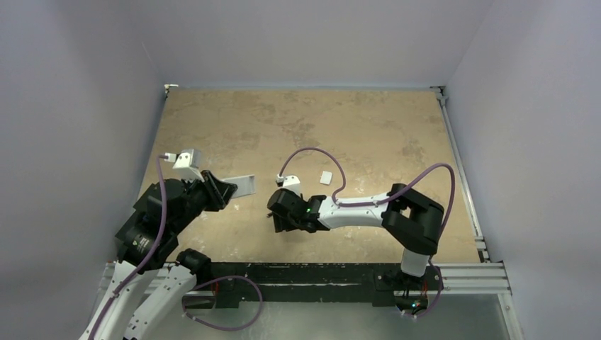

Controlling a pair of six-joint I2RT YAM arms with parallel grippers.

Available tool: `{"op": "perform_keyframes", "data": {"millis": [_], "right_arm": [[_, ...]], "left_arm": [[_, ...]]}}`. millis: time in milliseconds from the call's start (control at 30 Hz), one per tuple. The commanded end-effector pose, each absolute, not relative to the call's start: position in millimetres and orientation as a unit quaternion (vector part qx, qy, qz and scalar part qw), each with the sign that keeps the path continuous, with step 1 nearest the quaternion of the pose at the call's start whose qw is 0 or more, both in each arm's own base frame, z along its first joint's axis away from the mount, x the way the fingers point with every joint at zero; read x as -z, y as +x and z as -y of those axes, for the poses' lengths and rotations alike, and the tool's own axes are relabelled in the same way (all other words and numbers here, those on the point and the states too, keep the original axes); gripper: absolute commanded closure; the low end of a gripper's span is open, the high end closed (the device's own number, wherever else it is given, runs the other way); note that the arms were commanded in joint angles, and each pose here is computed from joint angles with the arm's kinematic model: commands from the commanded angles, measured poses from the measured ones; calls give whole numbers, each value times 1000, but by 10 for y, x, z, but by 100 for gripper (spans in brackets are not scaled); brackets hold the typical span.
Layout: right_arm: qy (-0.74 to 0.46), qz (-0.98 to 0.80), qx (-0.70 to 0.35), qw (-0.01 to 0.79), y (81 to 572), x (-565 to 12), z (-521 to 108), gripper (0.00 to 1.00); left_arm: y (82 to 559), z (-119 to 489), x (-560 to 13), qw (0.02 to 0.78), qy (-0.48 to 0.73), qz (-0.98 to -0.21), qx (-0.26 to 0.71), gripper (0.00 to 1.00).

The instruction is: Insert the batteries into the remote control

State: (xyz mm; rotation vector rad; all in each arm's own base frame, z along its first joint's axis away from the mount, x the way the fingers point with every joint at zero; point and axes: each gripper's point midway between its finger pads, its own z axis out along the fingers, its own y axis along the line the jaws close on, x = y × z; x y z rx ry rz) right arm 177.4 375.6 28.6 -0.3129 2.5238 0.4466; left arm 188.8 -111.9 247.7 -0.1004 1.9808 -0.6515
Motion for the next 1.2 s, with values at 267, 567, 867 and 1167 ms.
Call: {"op": "perform_keyframes", "data": {"millis": [267,567,867,1167], "right_arm": [[-91,-944,-133,289,1860,-267,-3789,48],[-106,-945,-116,289,1790,-232,-3783,56],[-129,-943,-81,295,1714,-169,-3723,59],[-141,-941,-75,298,1714,-155,-3717,67]], "left_arm": [[1870,1153,-2663,525,-22,-802,286,100],[1860,1154,-2678,528,-19,-799,287,100],[1857,1155,-2677,527,-18,-800,287,100],[1870,1162,-2657,523,-20,-803,286,100]]}}
